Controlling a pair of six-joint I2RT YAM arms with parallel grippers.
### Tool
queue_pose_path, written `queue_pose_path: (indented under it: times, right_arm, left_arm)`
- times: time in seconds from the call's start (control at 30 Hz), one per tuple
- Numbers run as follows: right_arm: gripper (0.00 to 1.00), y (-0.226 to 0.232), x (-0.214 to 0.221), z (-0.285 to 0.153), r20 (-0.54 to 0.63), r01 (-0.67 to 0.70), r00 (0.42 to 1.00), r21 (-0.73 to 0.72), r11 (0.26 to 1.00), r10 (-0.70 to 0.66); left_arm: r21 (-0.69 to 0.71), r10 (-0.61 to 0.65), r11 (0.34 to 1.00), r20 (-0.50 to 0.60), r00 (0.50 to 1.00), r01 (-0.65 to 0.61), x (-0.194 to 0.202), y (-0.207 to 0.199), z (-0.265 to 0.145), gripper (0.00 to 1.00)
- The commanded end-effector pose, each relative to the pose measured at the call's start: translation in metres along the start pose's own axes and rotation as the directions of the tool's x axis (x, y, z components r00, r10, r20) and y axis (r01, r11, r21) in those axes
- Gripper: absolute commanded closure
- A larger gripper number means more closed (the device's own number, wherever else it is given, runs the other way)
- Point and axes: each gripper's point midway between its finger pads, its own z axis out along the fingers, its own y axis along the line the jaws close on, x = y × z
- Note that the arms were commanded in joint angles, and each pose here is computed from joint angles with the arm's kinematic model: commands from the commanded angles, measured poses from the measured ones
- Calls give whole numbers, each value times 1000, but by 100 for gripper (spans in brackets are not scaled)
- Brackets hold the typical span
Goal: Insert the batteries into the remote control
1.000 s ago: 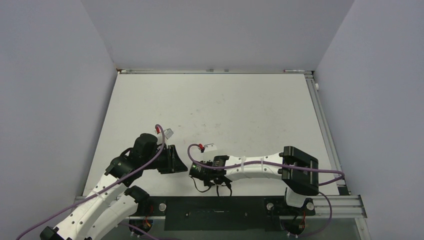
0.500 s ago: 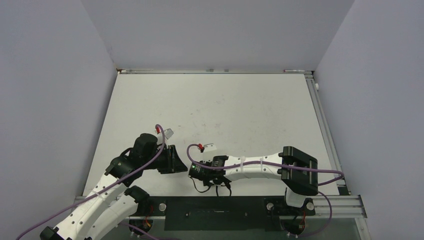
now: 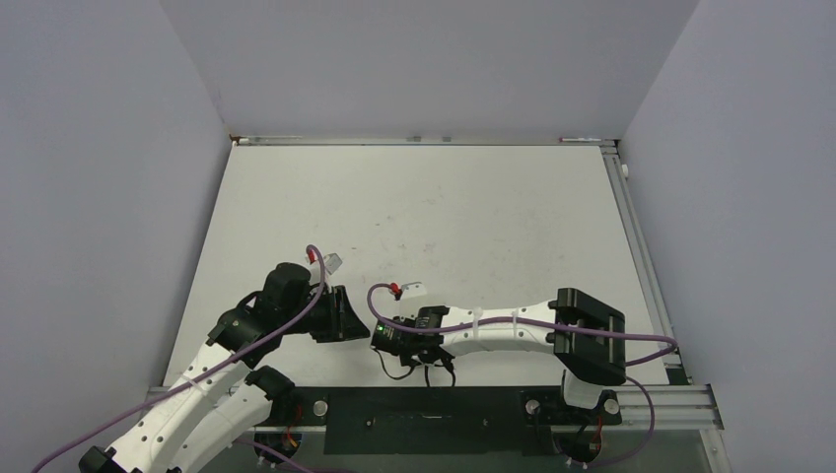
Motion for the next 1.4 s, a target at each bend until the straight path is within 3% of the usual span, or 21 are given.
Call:
queue_pose_path:
  times: [0.0, 0.47, 0.83, 1.37]
  right_arm:
    - [73, 9, -9, -5, 39, -8, 999, -7, 1000, 8]
    - [66, 11, -10, -7, 43, -13, 999, -11, 1000, 14]
    - [64, 6, -28, -33, 103, -50, 993, -43, 998, 54]
    - [63, -26, -22, -37, 88, -31, 995, -64, 997, 37]
  left_arm:
    - [32, 24, 999, 26, 999, -25, -8, -11, -7, 70]
    - [34, 24, 999, 26, 999, -25, -8, -11, -7, 70]
    - [44, 21, 999, 5, 1000, -21, -5, -11, -3, 69]
    - [22, -172, 985, -63, 983, 174, 19, 12, 32, 73]
